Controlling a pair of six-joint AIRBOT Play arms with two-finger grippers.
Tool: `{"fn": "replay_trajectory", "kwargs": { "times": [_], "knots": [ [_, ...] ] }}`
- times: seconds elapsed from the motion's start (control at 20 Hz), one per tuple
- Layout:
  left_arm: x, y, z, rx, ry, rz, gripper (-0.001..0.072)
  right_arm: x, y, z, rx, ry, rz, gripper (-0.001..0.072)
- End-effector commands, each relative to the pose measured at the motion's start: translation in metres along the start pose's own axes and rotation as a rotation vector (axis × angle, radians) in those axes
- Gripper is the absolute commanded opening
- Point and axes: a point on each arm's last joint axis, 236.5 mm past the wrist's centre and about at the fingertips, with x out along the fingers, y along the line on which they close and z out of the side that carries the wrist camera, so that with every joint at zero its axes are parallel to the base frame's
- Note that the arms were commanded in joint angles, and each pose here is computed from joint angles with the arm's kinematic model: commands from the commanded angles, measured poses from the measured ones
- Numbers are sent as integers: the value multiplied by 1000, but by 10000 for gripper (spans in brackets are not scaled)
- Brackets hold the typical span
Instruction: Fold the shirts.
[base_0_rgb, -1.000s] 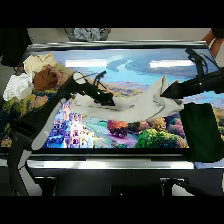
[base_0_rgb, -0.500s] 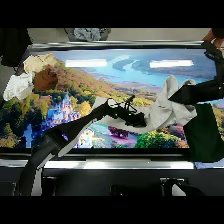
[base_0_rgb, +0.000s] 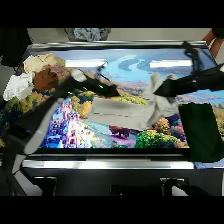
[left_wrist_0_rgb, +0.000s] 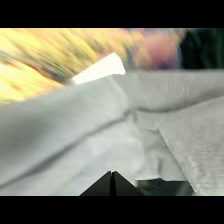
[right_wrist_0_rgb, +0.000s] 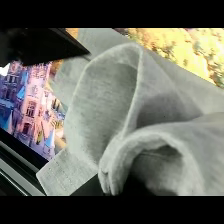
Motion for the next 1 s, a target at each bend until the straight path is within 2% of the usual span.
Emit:
{"fn": "replay_trajectory", "kwargs": {
  "times": [0.0, 0.15, 0.35, 0.4, 0.45, 0.5, 0.65, 0.75, 0.95],
  "knots": [
    [-168, 51, 48, 44, -243, 250, 33, 75, 37, 27, 5, -40, 101, 55],
    [-278, 43, 60, 52, -442, 334, 34, 148, 69, 27, 74, -12, 211, 56],
    [-339, 11, 53, 99, -551, 376, 34, 233, 91, 8, 200, 43, 288, 70],
    [-340, 4, 50, 109, -550, 374, 34, 248, 98, 1, 235, 64, 317, 184],
    [-339, -2, 49, 121, -545, 369, 34, 259, 106, -3, 261, 76, 355, 460],
    [-336, -5, 49, 127, -540, 362, 34, 262, 112, -2, 255, 66, 396, 687],
    [-323, -6, 47, 128, -516, 347, 34, 239, 106, 2, 168, 65, 416, 699],
    [-314, 2, 43, 117, -490, 346, 34, 205, 69, -1, 88, 99, 328, 699],
    [-298, 19, 33, 105, -438, 351, 34, 104, -86, -51, 72, 311, -123, 701]
  ]
}}
